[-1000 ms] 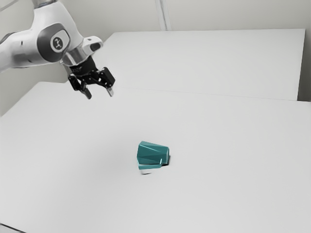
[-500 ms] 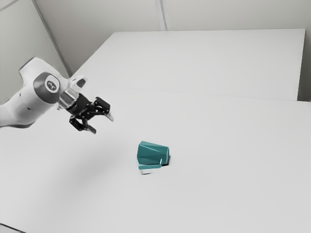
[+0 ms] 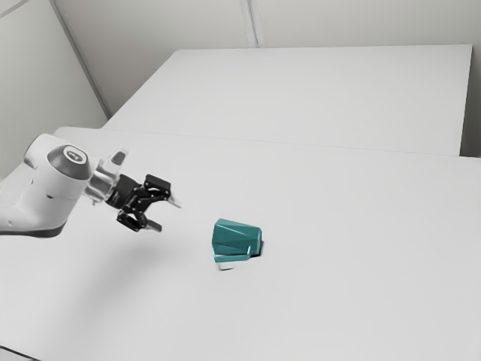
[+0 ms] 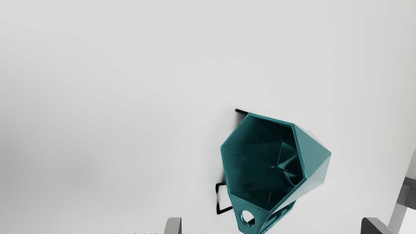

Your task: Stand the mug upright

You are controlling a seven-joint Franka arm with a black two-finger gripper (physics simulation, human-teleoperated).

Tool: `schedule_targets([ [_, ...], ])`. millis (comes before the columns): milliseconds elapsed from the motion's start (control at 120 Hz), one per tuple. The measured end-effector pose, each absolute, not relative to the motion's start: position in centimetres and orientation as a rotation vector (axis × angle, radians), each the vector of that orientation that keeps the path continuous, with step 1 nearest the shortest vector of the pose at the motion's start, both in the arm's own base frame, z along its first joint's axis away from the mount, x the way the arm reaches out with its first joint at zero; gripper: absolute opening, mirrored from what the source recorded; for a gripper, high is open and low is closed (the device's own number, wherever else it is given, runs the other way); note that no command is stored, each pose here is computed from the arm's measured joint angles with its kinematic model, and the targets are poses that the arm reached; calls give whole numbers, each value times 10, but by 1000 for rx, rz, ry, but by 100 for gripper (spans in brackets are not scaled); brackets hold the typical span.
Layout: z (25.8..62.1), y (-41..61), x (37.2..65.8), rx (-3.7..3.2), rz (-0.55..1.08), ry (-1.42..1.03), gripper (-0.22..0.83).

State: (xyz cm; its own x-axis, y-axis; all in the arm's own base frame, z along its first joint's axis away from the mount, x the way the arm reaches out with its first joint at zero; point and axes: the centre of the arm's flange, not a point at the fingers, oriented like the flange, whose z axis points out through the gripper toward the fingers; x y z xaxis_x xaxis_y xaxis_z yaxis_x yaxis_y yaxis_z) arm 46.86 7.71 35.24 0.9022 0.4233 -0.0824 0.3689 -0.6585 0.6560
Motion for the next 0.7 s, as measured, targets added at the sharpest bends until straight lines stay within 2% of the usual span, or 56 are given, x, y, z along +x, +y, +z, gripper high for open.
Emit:
schedule_targets([
  [300, 333, 60, 471, 2341, 71, 418, 62],
  [700, 338, 3, 477, 2337, 114, 218, 62],
])
